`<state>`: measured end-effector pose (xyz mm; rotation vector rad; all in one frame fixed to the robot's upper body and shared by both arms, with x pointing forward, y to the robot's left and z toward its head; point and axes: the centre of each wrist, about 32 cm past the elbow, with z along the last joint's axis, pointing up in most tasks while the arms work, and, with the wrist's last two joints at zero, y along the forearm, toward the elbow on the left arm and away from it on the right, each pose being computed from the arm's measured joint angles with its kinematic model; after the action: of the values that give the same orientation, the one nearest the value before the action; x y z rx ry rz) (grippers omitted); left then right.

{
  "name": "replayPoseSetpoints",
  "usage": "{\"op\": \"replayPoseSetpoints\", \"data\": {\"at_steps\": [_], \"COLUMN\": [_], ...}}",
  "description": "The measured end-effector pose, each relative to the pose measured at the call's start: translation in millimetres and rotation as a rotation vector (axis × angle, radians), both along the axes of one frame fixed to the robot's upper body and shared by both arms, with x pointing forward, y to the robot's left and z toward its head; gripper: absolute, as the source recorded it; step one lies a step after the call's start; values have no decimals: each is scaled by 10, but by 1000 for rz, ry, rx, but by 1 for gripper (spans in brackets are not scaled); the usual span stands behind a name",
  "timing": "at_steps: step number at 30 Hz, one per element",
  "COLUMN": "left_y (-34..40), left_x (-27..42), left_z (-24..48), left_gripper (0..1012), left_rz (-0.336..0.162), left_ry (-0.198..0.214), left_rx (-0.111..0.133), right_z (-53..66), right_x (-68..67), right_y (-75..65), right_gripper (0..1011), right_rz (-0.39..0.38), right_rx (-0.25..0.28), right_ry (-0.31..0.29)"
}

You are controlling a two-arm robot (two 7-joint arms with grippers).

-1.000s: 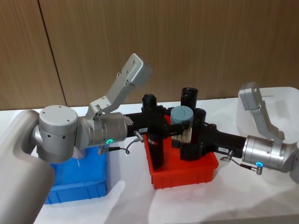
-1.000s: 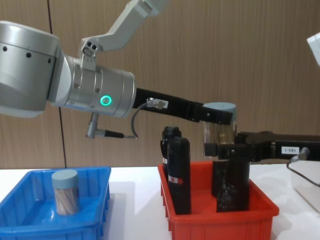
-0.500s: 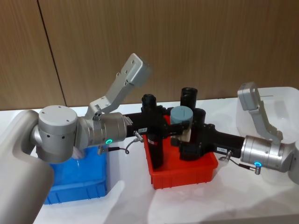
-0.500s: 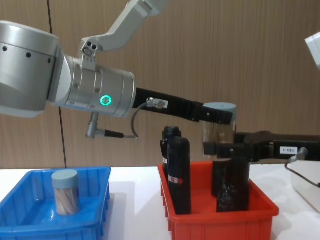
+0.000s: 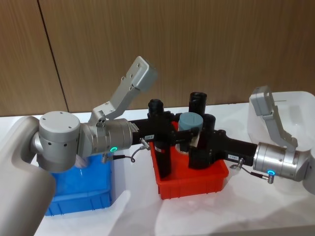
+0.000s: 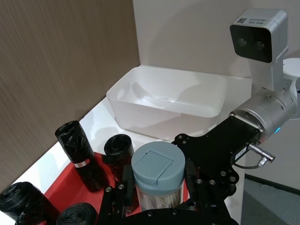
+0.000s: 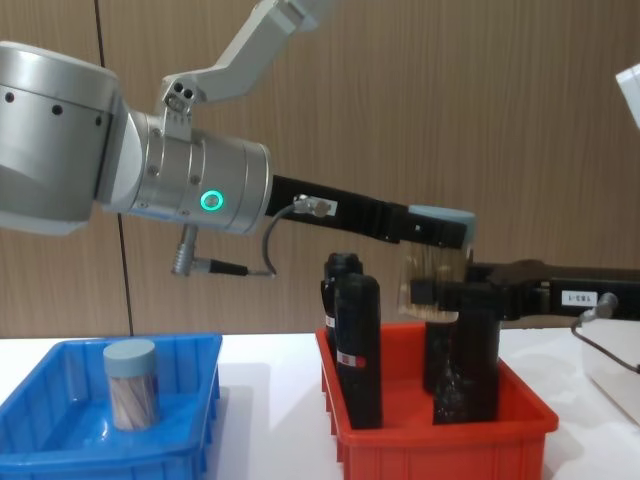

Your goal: Pick the cotton swabs from the blue box and place them into the white box.

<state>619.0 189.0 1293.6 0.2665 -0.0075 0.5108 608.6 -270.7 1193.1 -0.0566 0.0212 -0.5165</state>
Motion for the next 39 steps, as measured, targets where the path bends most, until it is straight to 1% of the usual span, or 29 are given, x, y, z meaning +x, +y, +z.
{"op": "replayPoseSetpoints", "data": {"at_steps": [8, 10, 11, 12, 13, 14, 16, 17, 18, 20, 22, 33, 39], "left_y": [0, -1, 0, 0, 0, 0, 0, 0, 0, 0, 1, 0, 0], "left_x": [0, 0, 0, 0, 0, 0, 0, 0, 0, 0, 0, 0, 0], "left_z": [0, -1, -1, -1, -2, -1, -1, -1, -1, -1, -1, -1, 0], "left_gripper": [654, 672, 719, 739, 794, 794, 877, 877, 912, 942, 1000, 1004, 1004], "left_rz": [0, 2, 2, 3, 3, 3, 3, 3, 3, 3, 3, 3, 2], "left_ry": [0, 0, 0, 0, 0, 0, 0, 0, 0, 0, -1, -1, -1], "left_rx": [0, 2, 2, 2, 3, 3, 3, 3, 3, 3, 3, 2, 2], "right_z": [-1, 3, 7, 7, 7, 7, 8, 7, 7, 5, 5, -11, -26], "right_x": [-6, -7, -7, -8, -9, -10, -11, -11, -12, -12, -13, -10, -1], "right_y": [-1, 7, 13, 10, 11, 10, 8, 7, 7, 6, 5, -3, -17], "right_gripper": [641, 641, 641, 641, 641, 641, 641, 641, 641, 641, 641, 641, 641], "right_rz": [0, 2, 4, 4, 4, 4, 3, 2, 2, 1, -1, -10, -28], "right_rx": [5, 7, 8, 9, 11, 12, 12, 12, 12, 13, 14, 17, 14], "right_ry": [-2, -4, -6, -6, -7, -7, -7, -7, -7, -7, -8, -7, -4]}}
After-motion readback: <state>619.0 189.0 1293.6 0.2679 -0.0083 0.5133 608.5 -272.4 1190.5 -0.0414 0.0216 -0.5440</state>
